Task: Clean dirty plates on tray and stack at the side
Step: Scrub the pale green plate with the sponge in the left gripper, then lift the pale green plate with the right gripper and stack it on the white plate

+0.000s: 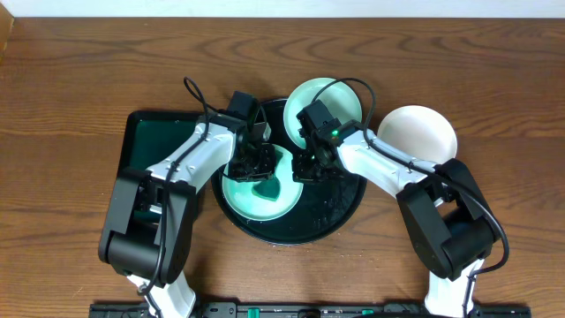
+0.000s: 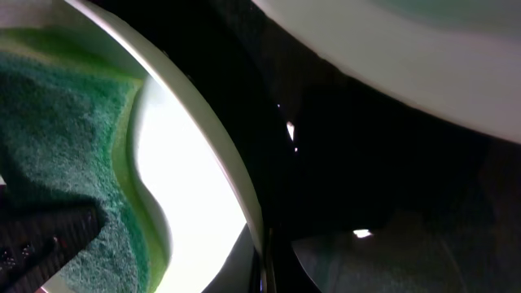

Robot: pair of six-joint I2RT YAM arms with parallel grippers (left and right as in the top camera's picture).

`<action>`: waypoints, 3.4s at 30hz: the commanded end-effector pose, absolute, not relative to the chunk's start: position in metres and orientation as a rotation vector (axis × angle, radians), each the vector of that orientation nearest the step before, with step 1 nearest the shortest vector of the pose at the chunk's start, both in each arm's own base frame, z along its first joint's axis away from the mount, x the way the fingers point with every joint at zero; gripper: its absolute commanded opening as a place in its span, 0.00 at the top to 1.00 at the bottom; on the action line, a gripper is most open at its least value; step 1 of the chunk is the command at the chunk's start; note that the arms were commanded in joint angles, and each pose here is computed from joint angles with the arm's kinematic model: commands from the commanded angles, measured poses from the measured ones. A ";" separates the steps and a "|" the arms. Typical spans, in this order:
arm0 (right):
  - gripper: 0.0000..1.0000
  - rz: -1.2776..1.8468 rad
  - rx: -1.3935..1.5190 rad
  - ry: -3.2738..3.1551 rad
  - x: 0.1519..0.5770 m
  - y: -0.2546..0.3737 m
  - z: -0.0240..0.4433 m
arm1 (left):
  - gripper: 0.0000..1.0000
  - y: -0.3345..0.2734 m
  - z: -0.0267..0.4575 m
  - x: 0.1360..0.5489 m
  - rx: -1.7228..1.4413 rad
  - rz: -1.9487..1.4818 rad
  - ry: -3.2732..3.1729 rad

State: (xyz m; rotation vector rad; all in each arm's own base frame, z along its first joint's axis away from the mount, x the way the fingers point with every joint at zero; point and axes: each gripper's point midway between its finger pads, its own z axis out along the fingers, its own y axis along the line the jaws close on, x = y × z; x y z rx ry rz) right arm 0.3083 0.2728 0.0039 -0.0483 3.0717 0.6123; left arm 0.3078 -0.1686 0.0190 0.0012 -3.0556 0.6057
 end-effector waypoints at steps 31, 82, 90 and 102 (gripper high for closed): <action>0.99 0.562 -0.030 3.085 0.311 0.267 -0.007 | 0.93 -0.065 0.015 0.338 0.579 -0.186 -3.188; 0.99 0.606 -0.113 3.071 0.313 0.272 -0.001 | 0.93 -0.053 0.135 0.377 0.589 -0.037 -3.488; 0.99 0.373 -0.419 2.896 0.341 0.268 0.051 | 0.93 0.008 0.159 0.360 0.923 0.111 -3.396; 0.99 -0.693 -0.566 2.134 0.328 0.243 0.200 | 0.93 0.012 0.154 0.354 0.932 0.093 -3.364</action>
